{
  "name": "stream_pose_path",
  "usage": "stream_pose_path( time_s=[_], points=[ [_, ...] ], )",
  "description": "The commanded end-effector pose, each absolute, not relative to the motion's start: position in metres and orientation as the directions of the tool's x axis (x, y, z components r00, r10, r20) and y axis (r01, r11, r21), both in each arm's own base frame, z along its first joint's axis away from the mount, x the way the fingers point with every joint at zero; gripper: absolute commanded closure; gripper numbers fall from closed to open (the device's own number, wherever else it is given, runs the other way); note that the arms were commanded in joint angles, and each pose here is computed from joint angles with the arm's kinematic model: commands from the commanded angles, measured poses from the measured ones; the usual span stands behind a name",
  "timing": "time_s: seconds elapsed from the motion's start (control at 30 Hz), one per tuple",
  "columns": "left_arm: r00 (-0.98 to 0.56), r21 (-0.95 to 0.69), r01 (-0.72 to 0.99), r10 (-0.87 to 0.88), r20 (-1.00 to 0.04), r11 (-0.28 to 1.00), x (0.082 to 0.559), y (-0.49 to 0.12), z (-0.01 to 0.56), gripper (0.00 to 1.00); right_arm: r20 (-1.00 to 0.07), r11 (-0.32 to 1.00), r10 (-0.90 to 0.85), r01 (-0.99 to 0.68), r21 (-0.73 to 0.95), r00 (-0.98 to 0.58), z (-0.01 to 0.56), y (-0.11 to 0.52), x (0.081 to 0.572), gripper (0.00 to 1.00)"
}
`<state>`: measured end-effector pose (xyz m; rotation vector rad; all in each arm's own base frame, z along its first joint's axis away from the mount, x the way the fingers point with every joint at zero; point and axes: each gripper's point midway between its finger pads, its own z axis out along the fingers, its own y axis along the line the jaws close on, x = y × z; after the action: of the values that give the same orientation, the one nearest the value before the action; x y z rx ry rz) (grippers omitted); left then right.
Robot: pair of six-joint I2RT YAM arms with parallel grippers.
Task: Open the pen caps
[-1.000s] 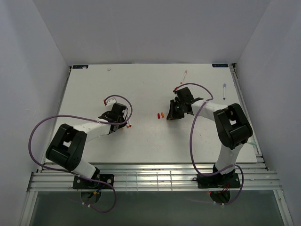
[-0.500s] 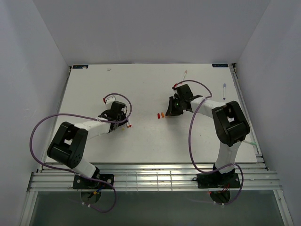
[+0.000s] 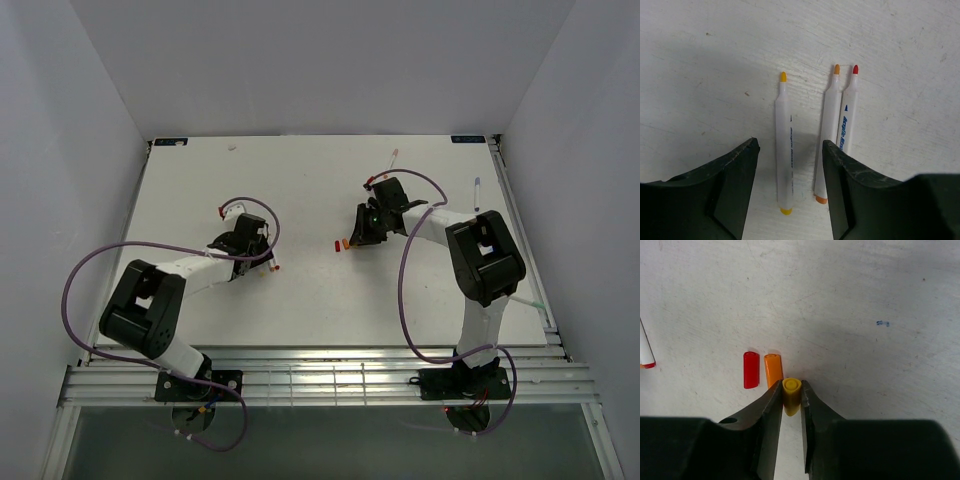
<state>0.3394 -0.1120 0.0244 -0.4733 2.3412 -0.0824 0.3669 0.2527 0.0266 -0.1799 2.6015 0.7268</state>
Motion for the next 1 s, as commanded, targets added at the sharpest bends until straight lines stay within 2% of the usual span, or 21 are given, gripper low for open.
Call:
stream_pose_path(
  time_s=[0.0, 0.1, 0.2, 0.23, 0.5, 0.97],
  points=[
    [-0.632, -0.225, -0.303, -0.372, -0.679, 0.926, 0.343, -0.111, 0.049, 0.35, -0.487, 0.832, -0.006, -0.274, 0.482, -0.873, 0.041, 0.260, 0.380, 0.73],
    [-0.614, -0.227, -0.315, -0.380, -0.692, 0.921, 0.343, -0.108, 0.060, 0.35, -0.482, 0.825, 0.001, -0.272, 0.496, -0.876, 0.042, 0.262, 0.378, 0.71],
    [-0.602, -0.245, -0.303, -0.384, -0.700, 0.921, 0.343, -0.109, 0.073, 0.29, -0.469, 0.831, 0.011, -0.253, 0.495, -0.883, 0.039, 0.258, 0.373, 0.68],
    [-0.601, -0.245, -0.298, -0.381, -0.703, 0.923, 0.343, -0.109, 0.079, 0.29, -0.466, 0.833, 0.013, -0.248, 0.494, -0.884, 0.037, 0.257, 0.371, 0.64],
    [-0.553, -0.325, -0.258, -0.414, -0.723, 0.910, 0.336, -0.112, 0.125, 0.28, -0.470, 0.813, 0.018, -0.260, 0.520, -0.883, 0.040, 0.259, 0.364, 0.58],
    [-0.491, -0.402, -0.174, -0.433, -0.756, 0.899, 0.321, -0.114, 0.179, 0.27, -0.608, 0.832, 0.030, -0.318, 0.455, -0.793, 0.110, 0.254, 0.388, 0.44]
  ],
)
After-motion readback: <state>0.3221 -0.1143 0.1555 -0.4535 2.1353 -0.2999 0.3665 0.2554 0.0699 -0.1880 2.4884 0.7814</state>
